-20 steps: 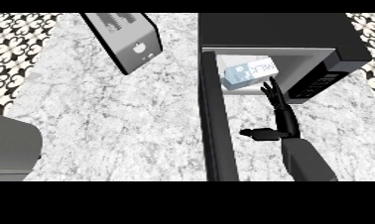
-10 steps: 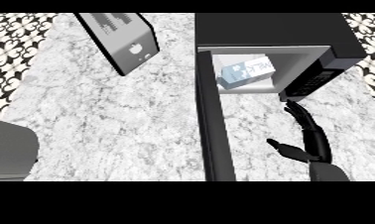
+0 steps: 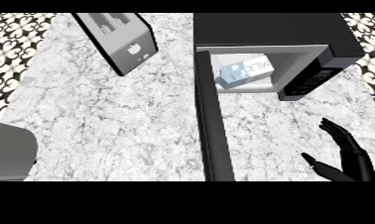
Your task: Pick up the milk, place it into the microwave and close the microwave
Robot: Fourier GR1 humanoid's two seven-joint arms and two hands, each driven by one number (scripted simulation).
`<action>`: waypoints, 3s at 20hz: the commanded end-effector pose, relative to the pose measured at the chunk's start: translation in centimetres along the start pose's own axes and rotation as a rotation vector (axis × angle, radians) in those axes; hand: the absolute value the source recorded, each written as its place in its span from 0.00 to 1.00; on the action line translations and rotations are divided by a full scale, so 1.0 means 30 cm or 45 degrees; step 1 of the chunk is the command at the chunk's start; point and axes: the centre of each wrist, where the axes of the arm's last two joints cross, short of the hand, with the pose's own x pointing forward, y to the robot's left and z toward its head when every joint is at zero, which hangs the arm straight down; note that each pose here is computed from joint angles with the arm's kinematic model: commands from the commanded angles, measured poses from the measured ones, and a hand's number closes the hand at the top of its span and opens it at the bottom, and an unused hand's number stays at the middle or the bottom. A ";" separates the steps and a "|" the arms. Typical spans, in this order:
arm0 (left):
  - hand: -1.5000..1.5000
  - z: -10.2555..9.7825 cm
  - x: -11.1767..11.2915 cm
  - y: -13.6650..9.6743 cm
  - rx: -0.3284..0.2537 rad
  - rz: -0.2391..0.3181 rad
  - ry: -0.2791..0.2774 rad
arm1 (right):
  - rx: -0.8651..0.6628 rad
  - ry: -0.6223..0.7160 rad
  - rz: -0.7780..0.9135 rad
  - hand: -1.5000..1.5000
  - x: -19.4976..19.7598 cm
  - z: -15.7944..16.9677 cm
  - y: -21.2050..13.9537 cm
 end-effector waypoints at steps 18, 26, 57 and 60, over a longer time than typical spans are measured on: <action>1.00 -0.400 -0.173 -0.143 -0.457 -0.238 0.320 | -0.034 -0.086 -0.133 0.00 0.118 0.093 -0.346; 1.00 -0.449 -0.234 -0.283 -0.677 -0.318 0.388 | 0.021 -0.129 -0.172 0.00 0.137 0.084 -0.355; 1.00 -0.836 0.009 -0.310 -0.292 -0.319 -0.054 | 0.391 -0.331 -0.258 0.00 0.374 -0.296 -0.187; 1.00 -0.873 0.032 -0.307 -0.260 -0.329 -0.067 | 0.403 -0.359 -0.250 0.00 0.407 -0.334 -0.179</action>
